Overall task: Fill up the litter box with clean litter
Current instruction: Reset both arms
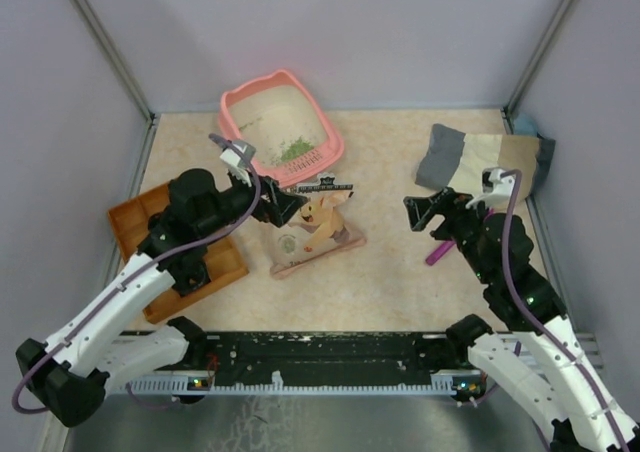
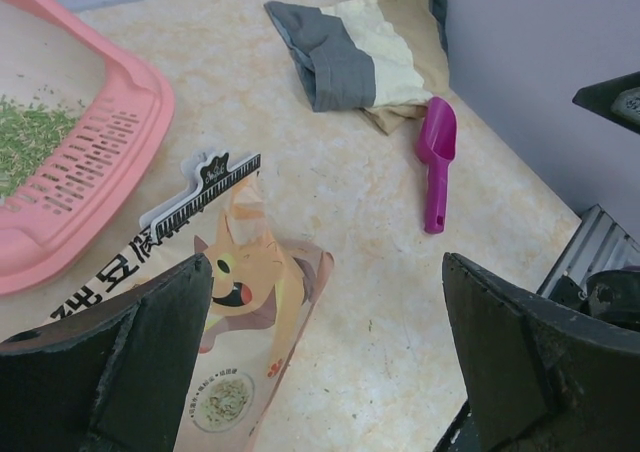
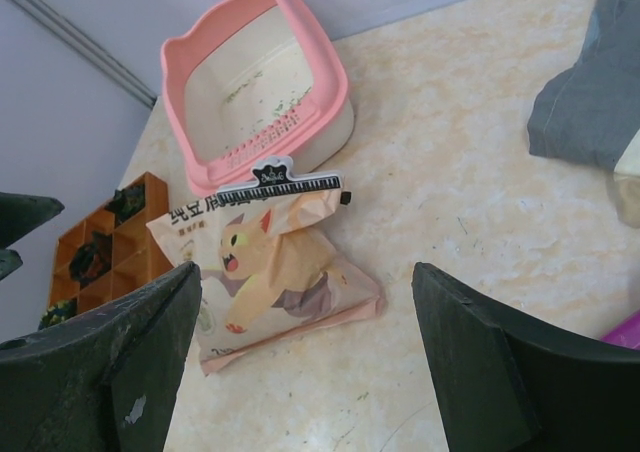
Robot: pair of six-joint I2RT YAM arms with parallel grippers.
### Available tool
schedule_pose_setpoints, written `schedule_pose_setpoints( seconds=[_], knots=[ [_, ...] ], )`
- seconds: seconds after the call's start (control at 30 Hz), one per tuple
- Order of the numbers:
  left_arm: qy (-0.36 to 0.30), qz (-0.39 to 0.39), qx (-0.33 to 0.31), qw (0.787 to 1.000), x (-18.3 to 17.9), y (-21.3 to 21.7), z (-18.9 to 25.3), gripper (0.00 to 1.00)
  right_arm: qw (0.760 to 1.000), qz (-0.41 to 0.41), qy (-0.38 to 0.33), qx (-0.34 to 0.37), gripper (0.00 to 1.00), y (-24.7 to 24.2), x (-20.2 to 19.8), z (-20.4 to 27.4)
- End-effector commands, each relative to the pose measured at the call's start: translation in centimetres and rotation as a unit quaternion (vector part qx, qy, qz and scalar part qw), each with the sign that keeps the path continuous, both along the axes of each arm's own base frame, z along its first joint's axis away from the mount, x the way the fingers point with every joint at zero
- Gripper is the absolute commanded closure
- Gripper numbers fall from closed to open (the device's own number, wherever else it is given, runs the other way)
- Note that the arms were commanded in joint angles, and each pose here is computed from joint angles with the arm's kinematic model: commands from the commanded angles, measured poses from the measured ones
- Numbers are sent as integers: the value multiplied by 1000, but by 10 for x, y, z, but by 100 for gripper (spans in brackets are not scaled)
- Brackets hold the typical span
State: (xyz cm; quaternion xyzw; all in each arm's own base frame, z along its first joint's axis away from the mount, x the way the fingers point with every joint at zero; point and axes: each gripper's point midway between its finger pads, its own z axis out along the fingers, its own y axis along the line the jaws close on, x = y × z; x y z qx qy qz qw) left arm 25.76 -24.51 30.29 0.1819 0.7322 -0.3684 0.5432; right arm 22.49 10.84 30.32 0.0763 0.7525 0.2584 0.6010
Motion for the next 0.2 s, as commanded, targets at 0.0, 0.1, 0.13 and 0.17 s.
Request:
schedule_pose_setpoints(
  seconds=[0.0,0.1,0.13,0.17],
  knots=[
    [-32,5,-23,999,-4,4,24,0,999,-9,-27,21,15,-3,0,17],
    [-35,8,-23,999,-5,6,25,0,999,-10,-28,22,15,-4,-1,17],
    [-36,9,-24,999,-6,6,27,0,999,-11,-28,22,15,-4,-1,17],
    [-37,9,-25,999,-6,7,27,0,999,-12,-27,22,15,-5,-1,16]
  ],
)
